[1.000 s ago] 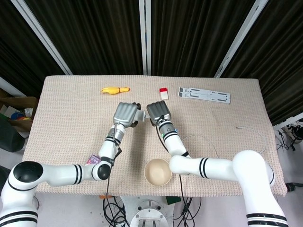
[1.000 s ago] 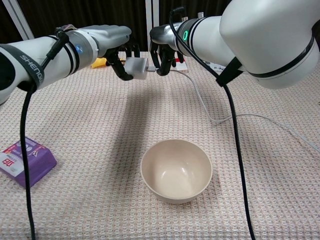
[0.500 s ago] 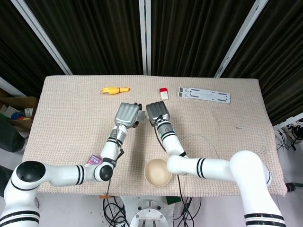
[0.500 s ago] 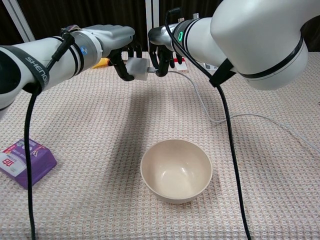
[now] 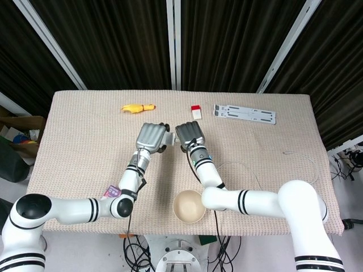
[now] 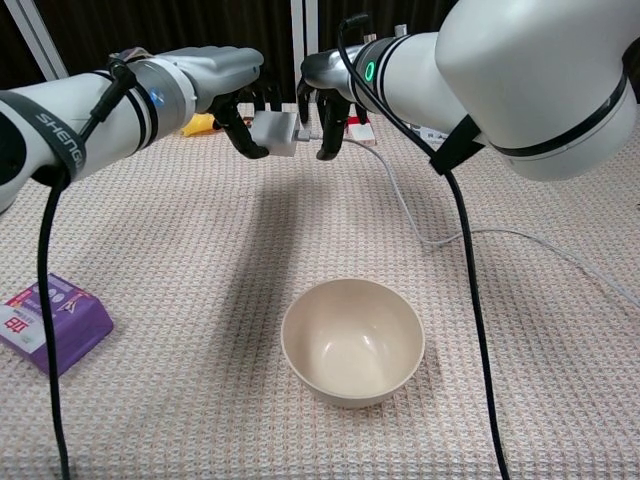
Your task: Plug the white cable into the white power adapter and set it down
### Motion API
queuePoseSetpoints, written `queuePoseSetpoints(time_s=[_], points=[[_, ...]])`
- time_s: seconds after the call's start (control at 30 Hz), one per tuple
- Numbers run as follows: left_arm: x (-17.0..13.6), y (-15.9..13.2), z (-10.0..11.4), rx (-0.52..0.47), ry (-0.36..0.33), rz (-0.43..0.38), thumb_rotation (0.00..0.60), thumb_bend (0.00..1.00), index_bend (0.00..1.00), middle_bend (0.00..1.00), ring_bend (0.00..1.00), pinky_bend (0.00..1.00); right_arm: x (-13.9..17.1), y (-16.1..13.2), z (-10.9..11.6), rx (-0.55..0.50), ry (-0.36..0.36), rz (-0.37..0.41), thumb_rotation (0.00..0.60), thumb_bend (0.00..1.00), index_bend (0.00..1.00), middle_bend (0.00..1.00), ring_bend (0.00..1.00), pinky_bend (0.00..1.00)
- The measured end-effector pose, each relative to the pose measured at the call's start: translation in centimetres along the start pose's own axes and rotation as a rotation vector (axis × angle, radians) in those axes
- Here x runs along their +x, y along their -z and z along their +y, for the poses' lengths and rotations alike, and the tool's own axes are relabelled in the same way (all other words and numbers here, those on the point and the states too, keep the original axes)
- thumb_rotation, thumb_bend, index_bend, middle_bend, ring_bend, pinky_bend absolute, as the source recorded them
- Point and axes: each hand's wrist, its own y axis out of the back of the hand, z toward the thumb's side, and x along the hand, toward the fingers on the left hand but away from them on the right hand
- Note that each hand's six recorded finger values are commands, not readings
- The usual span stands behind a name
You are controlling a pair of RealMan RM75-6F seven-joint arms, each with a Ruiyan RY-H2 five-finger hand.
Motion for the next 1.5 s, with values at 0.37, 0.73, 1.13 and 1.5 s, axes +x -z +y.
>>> queuePoseSetpoints(time_s=[0.37,0.73,1.13,1.5], points=[[0.2,0.6,-1.1,-0.009,0.023,0.024,0.599,0.24,0.55,0.52,0.75,0.96,1.6,0.9,-0.5,-0.038,-0.005,0.032,0.6,0.18,0.0,0.0,0.0,0.17],[1.1,1.0,-3.1,0.007,0.063,0.059,0.6,0.24,0.54,0.5,0.71,0.94,4.1,1.7,-0.4,-0.141,0.06,0.104,0.6,0.18,0.0,0.0,0.0,0.1],[1.0,3.0,-4.7,0.047,0.106,0.077,0.599,0.21,0.22,0.22,0.29,0.51,9.5,12.5,1.2,-0.197,0.139,-0.015,0.6,0.18,0.0,0.0,0.0,0.1],[-3.4,9.5,-0.5,0.046,-0.021,0.088,0.599,0.21,0.24,0.23,0.25,0.39,14.8,20.9,0.2,-0.201,0.192,-0.116,0.6,0.23,0.0,0.05,0.0,0.09]])
